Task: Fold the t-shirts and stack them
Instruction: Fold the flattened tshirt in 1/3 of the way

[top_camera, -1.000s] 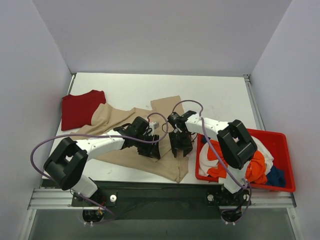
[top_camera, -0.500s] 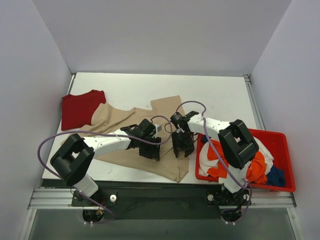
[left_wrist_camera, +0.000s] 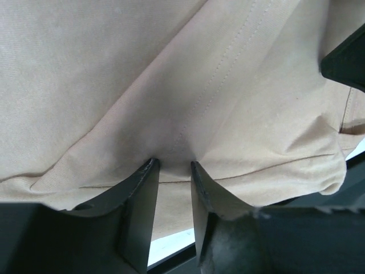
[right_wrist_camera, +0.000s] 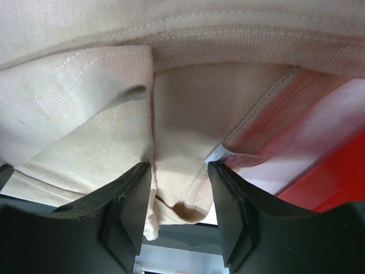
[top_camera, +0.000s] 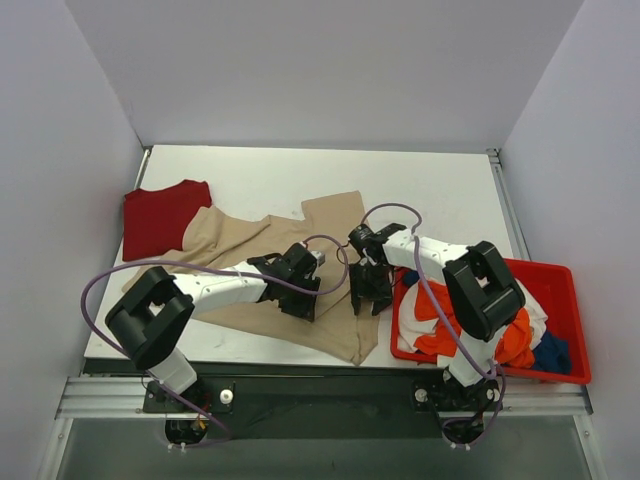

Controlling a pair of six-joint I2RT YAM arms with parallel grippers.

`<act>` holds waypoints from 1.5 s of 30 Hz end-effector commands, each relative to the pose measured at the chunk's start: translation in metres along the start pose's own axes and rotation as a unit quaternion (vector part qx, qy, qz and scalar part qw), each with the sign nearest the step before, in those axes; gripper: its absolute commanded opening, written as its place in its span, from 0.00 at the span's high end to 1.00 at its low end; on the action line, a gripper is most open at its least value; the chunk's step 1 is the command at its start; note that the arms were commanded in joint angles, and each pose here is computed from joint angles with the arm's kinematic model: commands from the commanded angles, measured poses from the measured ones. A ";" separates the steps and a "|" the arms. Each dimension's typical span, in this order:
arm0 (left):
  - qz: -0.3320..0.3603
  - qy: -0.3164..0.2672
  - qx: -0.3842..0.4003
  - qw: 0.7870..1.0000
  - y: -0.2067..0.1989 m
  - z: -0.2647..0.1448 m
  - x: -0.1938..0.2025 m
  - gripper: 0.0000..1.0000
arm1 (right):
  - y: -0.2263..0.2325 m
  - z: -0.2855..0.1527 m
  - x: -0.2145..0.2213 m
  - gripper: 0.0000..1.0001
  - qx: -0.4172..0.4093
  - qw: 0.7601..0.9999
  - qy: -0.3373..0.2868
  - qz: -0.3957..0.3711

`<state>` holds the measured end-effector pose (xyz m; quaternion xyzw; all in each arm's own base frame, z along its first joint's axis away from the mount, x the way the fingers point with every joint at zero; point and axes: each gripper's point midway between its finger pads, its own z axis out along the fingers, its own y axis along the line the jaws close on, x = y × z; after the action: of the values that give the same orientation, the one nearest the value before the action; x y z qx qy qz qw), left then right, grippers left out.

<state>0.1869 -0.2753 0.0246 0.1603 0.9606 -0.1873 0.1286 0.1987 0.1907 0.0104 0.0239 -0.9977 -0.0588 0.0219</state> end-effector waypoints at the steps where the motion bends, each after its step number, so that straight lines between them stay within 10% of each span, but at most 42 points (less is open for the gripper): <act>1: 0.011 -0.015 -0.009 1.000 -0.002 0.003 -0.011 0.62 | -0.005 -0.010 0.005 0.53 -0.001 1.000 -0.002 0.016; 10: 0.030 -0.003 -0.021 0.999 -0.005 0.009 -0.005 0.67 | -0.007 -0.011 0.005 0.53 -0.007 1.000 -0.007 0.030; 19: 0.027 -0.001 -0.032 0.999 -0.002 0.009 -0.002 1.00 | -0.012 -0.011 0.005 0.53 -0.008 0.999 -0.010 0.043; 45: -0.070 -0.064 0.040 0.995 0.006 -0.030 -0.060 1.00 | -0.003 -0.025 -0.025 0.53 -0.031 0.998 -0.035 0.049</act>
<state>0.2280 -0.2657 0.0529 0.0945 0.9621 -0.2046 0.1533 0.2205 0.1900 0.0209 -0.0292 -0.9950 -0.0959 -0.0054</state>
